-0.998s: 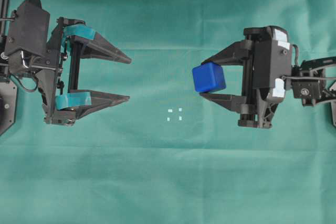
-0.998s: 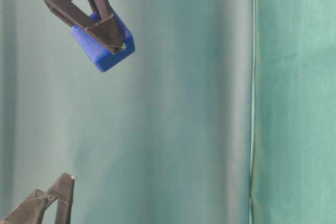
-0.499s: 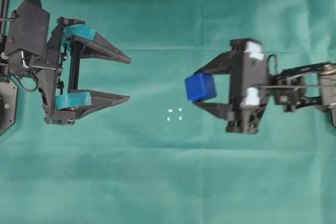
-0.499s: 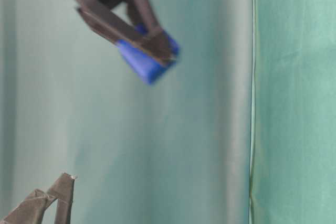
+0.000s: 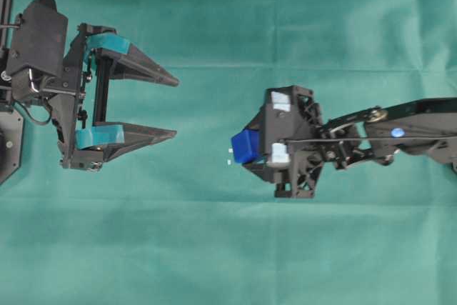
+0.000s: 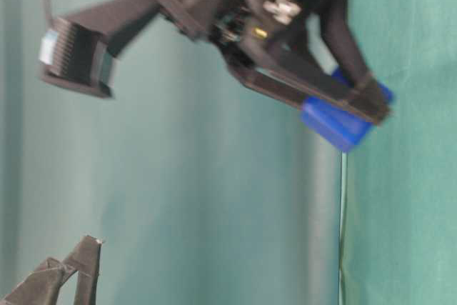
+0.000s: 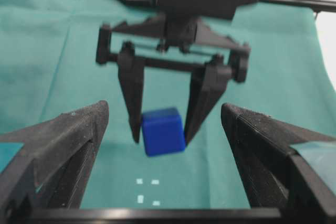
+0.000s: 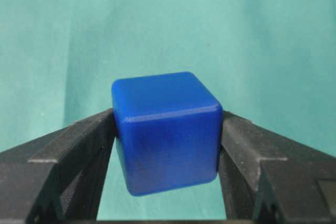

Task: Handover the blue block to the right arm after grasping it with the left arm, then place it in the designated position.
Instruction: 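Lower the cube with the right gripper onto the marked spot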

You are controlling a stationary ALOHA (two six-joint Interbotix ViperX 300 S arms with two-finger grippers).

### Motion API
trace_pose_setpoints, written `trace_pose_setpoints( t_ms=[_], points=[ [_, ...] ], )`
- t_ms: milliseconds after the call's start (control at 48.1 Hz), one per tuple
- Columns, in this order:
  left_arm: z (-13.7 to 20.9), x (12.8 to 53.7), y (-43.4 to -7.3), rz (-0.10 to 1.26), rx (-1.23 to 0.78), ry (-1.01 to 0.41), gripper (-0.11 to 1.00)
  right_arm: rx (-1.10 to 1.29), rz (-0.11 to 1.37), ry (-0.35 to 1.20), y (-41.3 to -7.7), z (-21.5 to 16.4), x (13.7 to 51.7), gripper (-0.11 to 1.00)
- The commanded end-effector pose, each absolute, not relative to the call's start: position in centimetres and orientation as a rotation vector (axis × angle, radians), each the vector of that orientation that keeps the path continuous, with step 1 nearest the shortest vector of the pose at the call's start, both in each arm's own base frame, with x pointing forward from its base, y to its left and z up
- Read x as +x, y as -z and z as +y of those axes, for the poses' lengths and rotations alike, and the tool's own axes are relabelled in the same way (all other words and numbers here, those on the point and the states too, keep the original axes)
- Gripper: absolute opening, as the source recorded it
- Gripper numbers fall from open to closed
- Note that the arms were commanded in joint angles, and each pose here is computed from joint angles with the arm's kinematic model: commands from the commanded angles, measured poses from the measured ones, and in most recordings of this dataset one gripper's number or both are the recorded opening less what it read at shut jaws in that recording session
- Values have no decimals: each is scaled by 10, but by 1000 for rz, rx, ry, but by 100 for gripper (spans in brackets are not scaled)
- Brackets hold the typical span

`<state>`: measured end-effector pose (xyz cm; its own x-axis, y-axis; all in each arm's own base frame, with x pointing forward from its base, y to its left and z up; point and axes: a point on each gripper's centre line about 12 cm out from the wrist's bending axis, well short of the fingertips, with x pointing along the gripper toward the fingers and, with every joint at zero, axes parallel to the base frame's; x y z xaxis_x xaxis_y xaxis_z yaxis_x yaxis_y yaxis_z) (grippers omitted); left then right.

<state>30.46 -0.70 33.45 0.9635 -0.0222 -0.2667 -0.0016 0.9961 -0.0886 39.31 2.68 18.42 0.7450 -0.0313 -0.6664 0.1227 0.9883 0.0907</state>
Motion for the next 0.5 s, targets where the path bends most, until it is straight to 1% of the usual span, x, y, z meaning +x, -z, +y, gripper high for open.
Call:
trace_pose_setpoints(
  t_ms=[0, 249, 478],
  points=[
    [-8, 306, -347, 233, -87, 15, 100, 145, 689, 76, -192, 26, 405, 59],
    [-8, 306, -347, 236, -89, 15, 100, 157, 722, 73, -164, 22, 419, 59],
    [-8, 306, -347, 236, -88, 17, 100, 168, 732, 62, -147, 20, 428, 59]
  ],
)
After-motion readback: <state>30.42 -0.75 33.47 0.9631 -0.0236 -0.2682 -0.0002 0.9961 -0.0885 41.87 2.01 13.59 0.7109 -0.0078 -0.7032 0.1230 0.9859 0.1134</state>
